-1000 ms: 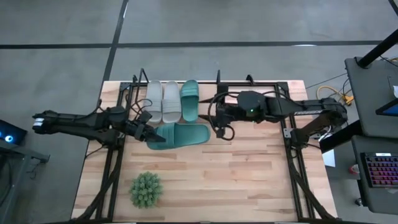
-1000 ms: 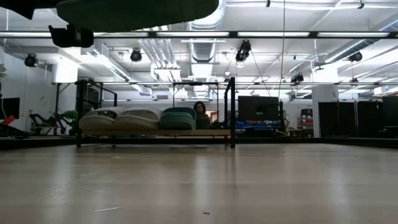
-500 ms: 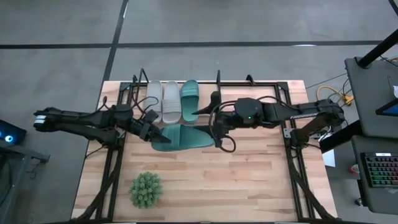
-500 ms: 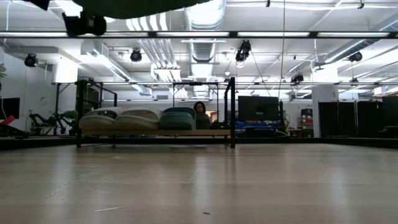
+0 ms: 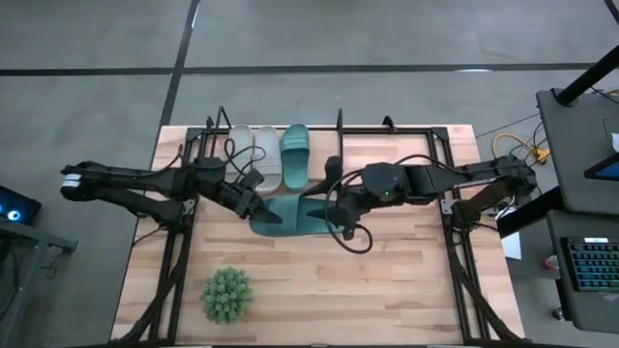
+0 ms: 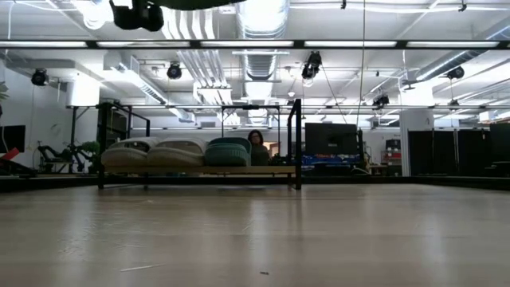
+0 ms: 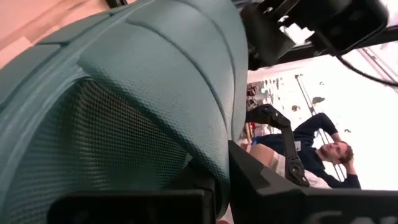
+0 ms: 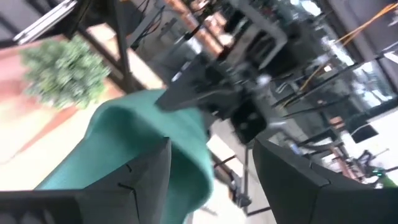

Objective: Pick and place slides into the shelf
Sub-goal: Put the green slipper on the shelf

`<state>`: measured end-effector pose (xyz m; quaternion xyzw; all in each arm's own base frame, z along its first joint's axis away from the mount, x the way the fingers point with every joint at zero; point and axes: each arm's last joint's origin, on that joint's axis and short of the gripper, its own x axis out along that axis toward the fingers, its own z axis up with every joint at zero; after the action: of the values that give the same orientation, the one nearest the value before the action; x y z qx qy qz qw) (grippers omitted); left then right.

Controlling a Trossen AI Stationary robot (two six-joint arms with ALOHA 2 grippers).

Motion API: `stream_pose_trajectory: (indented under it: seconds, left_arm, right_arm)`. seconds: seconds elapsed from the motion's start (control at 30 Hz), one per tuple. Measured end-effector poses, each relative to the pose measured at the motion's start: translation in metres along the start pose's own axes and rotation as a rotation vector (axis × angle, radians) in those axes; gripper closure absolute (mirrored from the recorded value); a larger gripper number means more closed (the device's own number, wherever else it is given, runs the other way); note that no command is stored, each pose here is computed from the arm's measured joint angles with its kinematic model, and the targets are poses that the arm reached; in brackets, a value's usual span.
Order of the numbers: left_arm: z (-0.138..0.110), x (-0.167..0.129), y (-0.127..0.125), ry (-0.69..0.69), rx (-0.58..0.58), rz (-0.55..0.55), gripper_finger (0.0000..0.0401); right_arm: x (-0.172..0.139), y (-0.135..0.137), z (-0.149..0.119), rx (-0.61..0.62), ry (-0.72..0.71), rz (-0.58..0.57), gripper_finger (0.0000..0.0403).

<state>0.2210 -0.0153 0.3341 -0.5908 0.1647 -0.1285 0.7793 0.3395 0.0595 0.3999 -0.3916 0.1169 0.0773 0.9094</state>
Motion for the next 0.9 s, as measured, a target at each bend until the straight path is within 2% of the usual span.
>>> stream_pose_trajectory:
  seconds: [0.1, 0.43, 0.6, 0.9]
  left_arm:
    - [0.004, 0.006, -0.005, 0.007, -0.001, 0.000, 0.0401]
    - [0.013, 0.024, -0.008, 0.036, -0.010, 0.014, 0.0401]
    - [0.019, 0.030, -0.021, 0.044, 0.003, -0.017, 0.0401]
    - [0.025, 0.043, -0.025, 0.081, 0.007, -0.023, 0.0401]
  right_arm:
    - [-0.002, 0.004, -0.002, -0.012, 0.041, 0.046, 0.0183]
    - [-0.006, 0.000, 0.001, -0.050, 0.068, 0.063, 0.0184]
    - [-0.006, 0.000, -0.001, -0.075, 0.098, 0.044, 0.0184]
    - [-0.007, -0.001, -0.001, -0.084, 0.109, 0.036, 0.0184]
